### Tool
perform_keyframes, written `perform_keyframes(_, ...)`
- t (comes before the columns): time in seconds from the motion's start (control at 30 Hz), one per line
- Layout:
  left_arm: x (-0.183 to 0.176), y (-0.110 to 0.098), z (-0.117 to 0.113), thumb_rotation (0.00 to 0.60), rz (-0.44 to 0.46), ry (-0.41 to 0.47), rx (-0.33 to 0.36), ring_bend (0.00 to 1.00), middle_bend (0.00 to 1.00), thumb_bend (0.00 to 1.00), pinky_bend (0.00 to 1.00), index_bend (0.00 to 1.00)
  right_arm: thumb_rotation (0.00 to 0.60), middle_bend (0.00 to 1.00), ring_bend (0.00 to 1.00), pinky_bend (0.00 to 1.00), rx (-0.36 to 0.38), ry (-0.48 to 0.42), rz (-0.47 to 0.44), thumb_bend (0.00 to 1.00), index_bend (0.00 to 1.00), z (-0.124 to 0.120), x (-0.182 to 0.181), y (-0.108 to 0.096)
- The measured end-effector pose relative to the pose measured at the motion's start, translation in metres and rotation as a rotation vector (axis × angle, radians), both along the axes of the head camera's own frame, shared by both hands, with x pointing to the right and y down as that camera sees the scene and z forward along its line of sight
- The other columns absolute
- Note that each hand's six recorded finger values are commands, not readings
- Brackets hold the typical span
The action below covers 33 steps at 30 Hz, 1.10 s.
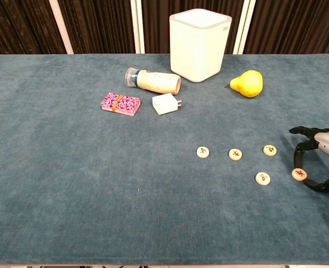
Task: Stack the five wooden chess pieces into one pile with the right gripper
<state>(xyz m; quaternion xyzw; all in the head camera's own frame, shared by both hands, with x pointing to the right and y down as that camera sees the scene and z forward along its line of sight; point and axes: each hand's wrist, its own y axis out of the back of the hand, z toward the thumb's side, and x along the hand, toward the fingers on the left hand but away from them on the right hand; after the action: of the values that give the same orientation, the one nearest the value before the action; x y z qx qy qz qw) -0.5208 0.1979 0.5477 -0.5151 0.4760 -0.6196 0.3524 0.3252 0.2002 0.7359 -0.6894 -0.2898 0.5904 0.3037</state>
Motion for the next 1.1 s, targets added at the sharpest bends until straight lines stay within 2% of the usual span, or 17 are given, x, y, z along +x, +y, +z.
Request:
perform_keyframes(0.3, -0.001, 0.000, 0.000, 0.600, -0.003, 0.002, 0.000, 0.00, 0.00, 0.15, 0.09, 0.05, 0.600, 0.00, 0.00, 0.00, 0.007, -0.012, -0.005, 0.39, 0.54, -0.002, -0.006, -0.001)
perform_keyframes(0.5, -0.001, 0.000, 0.000, 0.600, -0.004, 0.004, -0.001, 0.00, 0.00, 0.15, 0.09, 0.05, 0.600, 0.00, 0.00, 0.00, 0.024, -0.023, -0.013, 0.39, 0.54, -0.009, -0.012, -0.009)
perform_keyframes(0.77, -0.001, 0.000, 0.000, 0.600, -0.005, 0.004, -0.002, 0.00, 0.00, 0.15, 0.09, 0.05, 0.600, 0.00, 0.00, 0.00, 0.039, -0.030, -0.037, 0.39, 0.54, -0.019, -0.030, -0.029)
perform_keyframes(1.1, -0.001, 0.000, 0.001, 0.600, -0.007, 0.005, -0.004, 0.00, 0.00, 0.15, 0.09, 0.05, 0.600, 0.00, 0.00, 0.00, 0.025, -0.013, -0.111, 0.39, 0.54, -0.018, -0.069, -0.055)
